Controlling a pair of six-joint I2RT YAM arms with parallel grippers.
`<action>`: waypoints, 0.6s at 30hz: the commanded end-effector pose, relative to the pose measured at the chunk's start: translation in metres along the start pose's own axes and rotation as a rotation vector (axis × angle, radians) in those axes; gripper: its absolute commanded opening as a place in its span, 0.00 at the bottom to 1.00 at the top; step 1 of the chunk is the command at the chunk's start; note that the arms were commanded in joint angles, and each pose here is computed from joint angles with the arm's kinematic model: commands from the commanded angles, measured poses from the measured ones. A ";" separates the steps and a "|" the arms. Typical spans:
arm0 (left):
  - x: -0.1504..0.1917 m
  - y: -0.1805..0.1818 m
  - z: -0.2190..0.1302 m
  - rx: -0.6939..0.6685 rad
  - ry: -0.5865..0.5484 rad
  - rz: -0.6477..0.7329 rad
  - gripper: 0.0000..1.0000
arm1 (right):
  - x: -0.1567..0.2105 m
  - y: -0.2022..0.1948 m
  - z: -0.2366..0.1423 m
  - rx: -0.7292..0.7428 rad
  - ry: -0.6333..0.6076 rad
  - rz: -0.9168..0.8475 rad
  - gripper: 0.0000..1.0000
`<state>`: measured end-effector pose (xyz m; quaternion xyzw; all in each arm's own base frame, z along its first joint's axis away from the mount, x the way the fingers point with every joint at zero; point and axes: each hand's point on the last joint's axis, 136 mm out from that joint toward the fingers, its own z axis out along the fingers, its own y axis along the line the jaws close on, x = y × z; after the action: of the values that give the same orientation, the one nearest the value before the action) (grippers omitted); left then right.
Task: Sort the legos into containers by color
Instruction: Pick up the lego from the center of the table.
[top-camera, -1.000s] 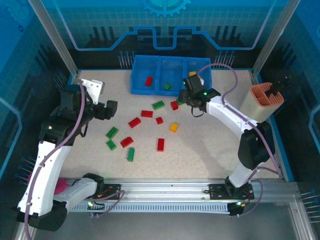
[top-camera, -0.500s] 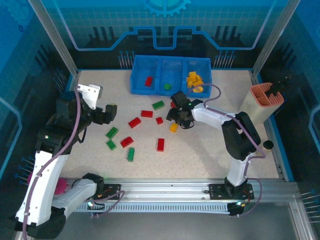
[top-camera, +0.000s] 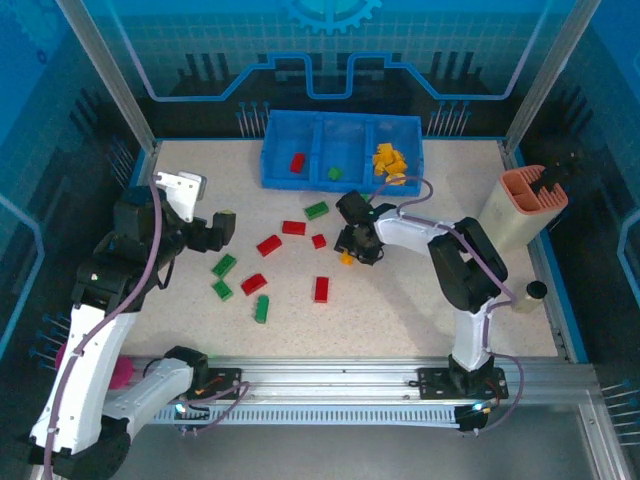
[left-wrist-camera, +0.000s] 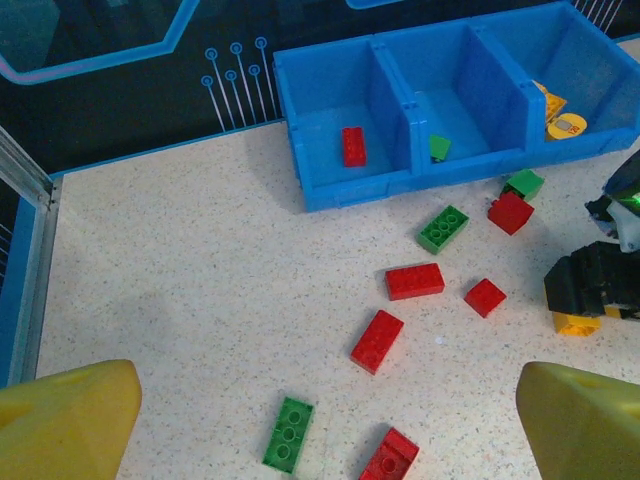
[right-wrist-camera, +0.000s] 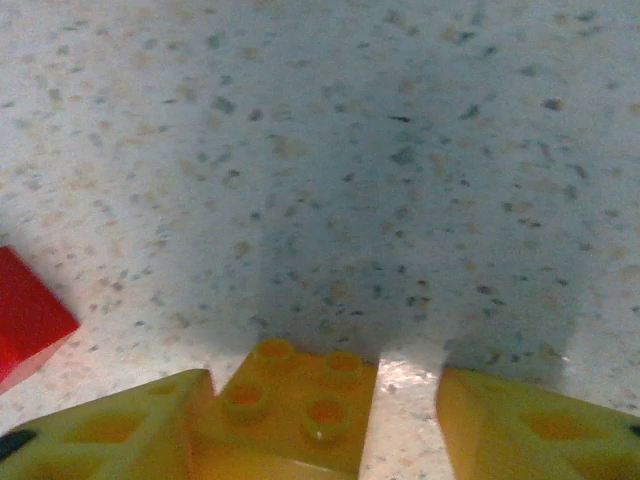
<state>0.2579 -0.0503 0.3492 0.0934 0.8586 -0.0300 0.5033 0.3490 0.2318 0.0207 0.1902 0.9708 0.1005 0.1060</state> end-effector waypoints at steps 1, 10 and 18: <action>0.011 -0.006 0.005 0.030 0.046 -0.039 0.97 | 0.005 0.000 0.009 0.036 0.023 -0.021 0.53; 0.062 -0.033 0.035 0.134 0.199 -0.260 0.89 | -0.012 -0.020 -0.017 0.076 -0.025 -0.139 0.25; 0.135 -0.104 0.070 0.186 0.434 -0.298 0.87 | -0.117 -0.039 -0.108 0.079 -0.304 -0.311 0.24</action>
<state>0.2337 -0.1291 0.2124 0.0558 0.9363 -0.1554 0.3101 0.3860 0.1593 0.0848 0.1141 0.9746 0.0493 0.1864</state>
